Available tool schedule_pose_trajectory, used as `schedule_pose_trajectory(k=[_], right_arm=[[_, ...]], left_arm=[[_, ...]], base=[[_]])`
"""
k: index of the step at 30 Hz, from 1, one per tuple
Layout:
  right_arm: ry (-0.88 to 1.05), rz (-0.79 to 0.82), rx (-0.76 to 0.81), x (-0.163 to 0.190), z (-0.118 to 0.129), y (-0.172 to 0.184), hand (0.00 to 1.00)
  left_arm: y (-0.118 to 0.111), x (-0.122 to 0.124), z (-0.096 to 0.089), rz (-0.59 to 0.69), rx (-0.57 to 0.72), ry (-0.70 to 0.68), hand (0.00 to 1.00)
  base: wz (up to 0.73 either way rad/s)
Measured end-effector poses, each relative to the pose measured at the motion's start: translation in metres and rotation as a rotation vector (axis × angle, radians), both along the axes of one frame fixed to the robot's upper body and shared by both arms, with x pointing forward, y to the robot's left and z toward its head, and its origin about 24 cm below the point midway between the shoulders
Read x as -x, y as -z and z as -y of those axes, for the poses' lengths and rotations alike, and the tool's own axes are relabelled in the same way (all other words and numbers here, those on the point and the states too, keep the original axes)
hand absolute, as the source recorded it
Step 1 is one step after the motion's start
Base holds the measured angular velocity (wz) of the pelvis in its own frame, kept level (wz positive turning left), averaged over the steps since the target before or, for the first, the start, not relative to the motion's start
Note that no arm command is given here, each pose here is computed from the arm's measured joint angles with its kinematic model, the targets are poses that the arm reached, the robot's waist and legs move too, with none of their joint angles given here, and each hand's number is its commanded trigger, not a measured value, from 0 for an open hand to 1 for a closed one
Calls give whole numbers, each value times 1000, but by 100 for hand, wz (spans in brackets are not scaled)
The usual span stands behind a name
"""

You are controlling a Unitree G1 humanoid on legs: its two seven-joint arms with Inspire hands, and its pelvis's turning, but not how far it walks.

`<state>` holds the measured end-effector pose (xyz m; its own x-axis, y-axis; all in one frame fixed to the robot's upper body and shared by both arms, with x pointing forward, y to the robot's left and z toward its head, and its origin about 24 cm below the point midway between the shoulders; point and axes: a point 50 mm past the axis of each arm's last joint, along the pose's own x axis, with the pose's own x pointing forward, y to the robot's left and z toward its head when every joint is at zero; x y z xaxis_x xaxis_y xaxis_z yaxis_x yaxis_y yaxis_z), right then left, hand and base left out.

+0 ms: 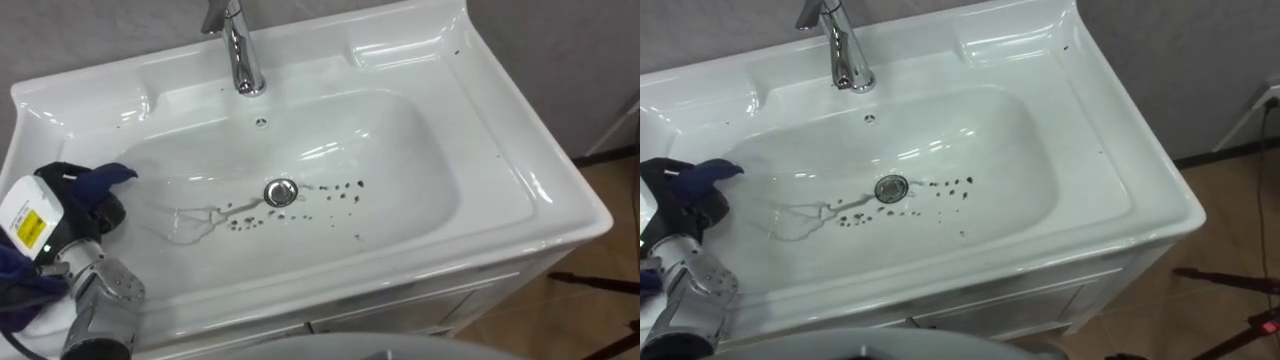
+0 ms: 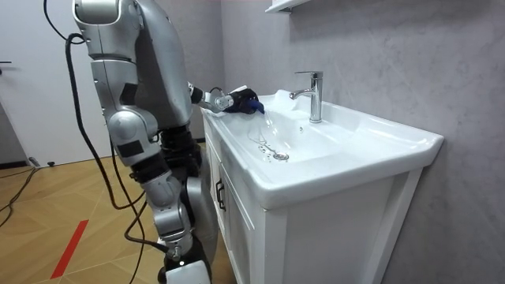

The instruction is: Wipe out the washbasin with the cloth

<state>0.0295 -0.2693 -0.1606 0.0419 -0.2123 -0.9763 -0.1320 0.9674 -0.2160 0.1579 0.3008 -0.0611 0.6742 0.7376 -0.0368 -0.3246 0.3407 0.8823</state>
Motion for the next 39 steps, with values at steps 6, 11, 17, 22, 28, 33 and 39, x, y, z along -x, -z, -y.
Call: schedule_pose_trajectory(k=[6,11,17,22,28,33,39], right_arm=[[-27,48,-9,-12,-2,0,0],[-32,58,-26,-14,-8,1,0],[-25,96,-42,-17,-12,2,0],[1,133,-51,-17,-15,3,0],[2,168,-53,-15,-15,3,0],[23,172,-58,-10,-16,3,0],[41,186,-48,-10,-15,3,0]], left_arm=[[-3,-5,1,25,21,17,100],[-16,-18,5,103,28,41,100],[-32,-27,13,180,56,67,100],[-50,-29,20,290,120,83,100],[-62,-37,32,362,121,164,100],[-76,-43,39,437,116,217,100],[-81,-46,47,458,92,273,100]], base=[[8],[15],[18],[8],[0],[-4],[-2]])
